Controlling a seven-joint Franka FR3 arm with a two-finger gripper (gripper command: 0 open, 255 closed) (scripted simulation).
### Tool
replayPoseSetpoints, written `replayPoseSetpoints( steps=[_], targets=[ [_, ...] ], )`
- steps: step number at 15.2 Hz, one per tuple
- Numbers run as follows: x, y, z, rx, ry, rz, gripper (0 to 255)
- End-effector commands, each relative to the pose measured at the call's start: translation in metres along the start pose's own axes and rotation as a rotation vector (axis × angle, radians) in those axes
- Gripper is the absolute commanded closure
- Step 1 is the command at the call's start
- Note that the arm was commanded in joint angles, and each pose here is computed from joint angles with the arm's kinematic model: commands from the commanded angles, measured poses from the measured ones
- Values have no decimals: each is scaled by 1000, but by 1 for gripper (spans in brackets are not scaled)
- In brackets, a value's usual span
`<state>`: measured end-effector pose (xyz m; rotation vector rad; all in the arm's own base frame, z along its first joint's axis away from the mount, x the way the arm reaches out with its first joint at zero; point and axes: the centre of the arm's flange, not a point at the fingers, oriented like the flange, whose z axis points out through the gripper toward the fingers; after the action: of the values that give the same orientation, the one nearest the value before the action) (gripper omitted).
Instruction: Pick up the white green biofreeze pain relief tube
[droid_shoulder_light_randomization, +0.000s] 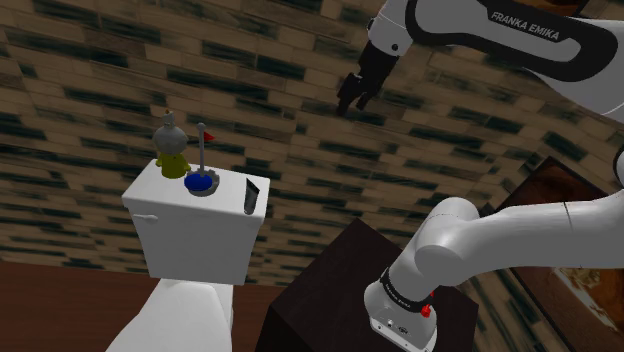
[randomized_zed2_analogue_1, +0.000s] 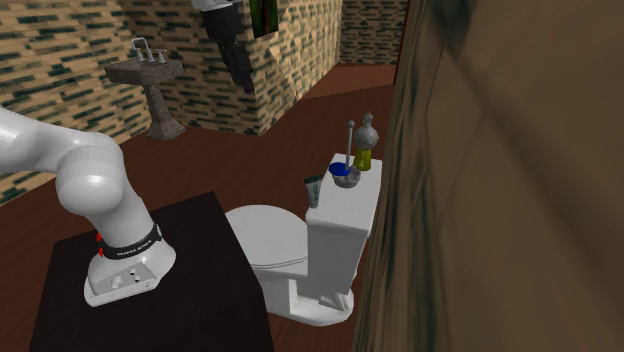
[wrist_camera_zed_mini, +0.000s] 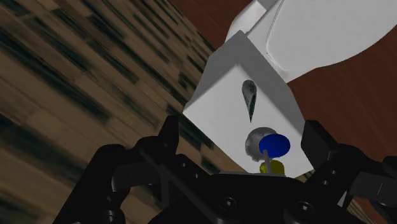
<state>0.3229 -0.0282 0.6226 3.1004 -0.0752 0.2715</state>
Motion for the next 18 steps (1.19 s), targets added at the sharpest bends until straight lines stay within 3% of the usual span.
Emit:
replayPoseSetpoints(
  steps=[1,18],
  targets=[
    [0,0,0,0,0,0,0],
    [69,-48,205,-20,76,62,0]
  ],
)
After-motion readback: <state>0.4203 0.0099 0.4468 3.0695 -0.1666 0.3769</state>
